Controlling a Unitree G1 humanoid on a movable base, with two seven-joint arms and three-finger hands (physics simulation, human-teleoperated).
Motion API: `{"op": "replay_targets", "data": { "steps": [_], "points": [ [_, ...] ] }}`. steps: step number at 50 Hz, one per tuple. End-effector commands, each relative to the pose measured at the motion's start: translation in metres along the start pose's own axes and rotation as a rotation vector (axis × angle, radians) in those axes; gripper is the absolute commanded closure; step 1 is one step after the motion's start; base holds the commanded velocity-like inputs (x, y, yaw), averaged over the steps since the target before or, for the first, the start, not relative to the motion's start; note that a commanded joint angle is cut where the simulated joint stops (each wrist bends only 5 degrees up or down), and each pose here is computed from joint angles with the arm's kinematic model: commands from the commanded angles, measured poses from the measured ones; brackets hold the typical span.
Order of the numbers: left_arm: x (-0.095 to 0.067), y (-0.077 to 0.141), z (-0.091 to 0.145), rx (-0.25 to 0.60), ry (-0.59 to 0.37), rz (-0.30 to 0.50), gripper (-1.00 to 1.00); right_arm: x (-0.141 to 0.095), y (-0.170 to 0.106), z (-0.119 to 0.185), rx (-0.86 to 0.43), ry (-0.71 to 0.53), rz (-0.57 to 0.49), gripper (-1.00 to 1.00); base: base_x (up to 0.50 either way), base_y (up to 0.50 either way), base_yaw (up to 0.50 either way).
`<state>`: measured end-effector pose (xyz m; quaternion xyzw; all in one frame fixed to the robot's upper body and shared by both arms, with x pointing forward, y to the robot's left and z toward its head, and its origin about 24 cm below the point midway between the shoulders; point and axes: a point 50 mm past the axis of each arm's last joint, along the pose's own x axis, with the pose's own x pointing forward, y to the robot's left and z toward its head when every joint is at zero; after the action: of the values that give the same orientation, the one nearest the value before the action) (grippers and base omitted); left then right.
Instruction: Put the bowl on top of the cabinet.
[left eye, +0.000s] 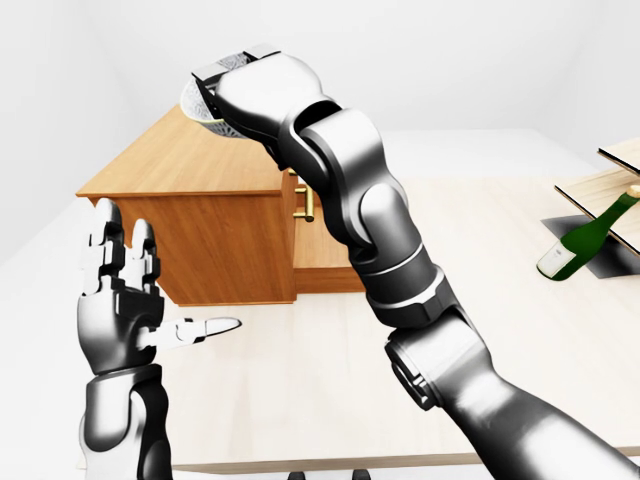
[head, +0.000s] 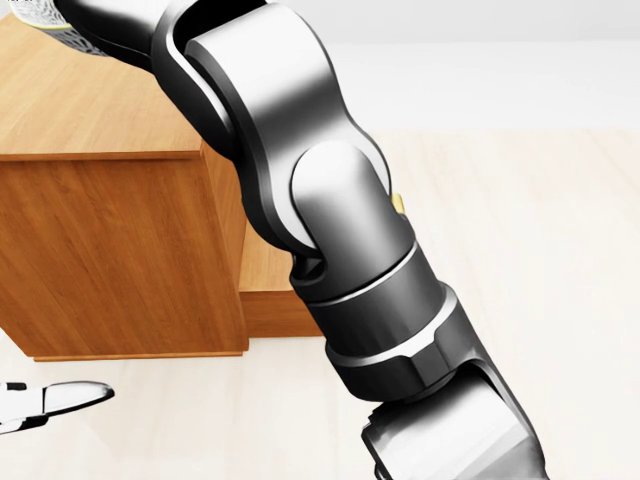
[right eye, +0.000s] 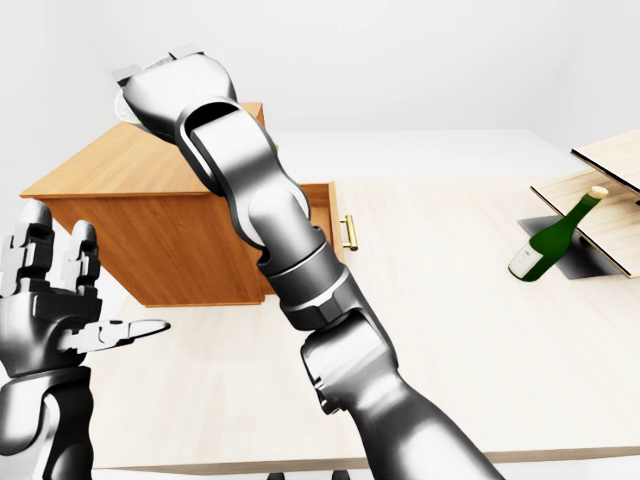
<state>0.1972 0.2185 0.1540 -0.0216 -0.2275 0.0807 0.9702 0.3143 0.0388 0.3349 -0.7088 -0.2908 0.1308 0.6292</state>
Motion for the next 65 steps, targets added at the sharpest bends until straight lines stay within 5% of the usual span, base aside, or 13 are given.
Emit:
{"op": "replay_targets", "data": {
  "steps": [1,48,49,50,65],
  "points": [
    [0.003,-0.001,0.008,0.001,-0.040,-0.002,-1.00,0.001,-0.002,0.001,-0.062,0.007,-0.003,1.00,0.00,0.00,0.00],
    [0.002,-0.002,0.008,0.003,-0.039,-0.004,-1.00,0.000,0.005,0.016,-0.057,-0.029,0.006,1.00,0.00,0.00,0.00],
    [0.002,-0.002,0.008,0.003,-0.038,-0.003,-1.00,0.000,0.005,0.016,-0.059,-0.031,0.006,0.58,0.00,0.00,0.00],
    [0.002,-0.002,0.009,0.003,-0.041,-0.003,-1.00,0.001,0.005,0.015,-0.060,-0.027,0.009,-1.00,0.00,0.00,0.00],
    [0.002,-0.002,0.008,0.004,-0.037,-0.005,-1.00,0.001,0.003,0.014,-0.062,-0.017,0.007,-1.00,0.00,0.00,0.00]
  ]
}}
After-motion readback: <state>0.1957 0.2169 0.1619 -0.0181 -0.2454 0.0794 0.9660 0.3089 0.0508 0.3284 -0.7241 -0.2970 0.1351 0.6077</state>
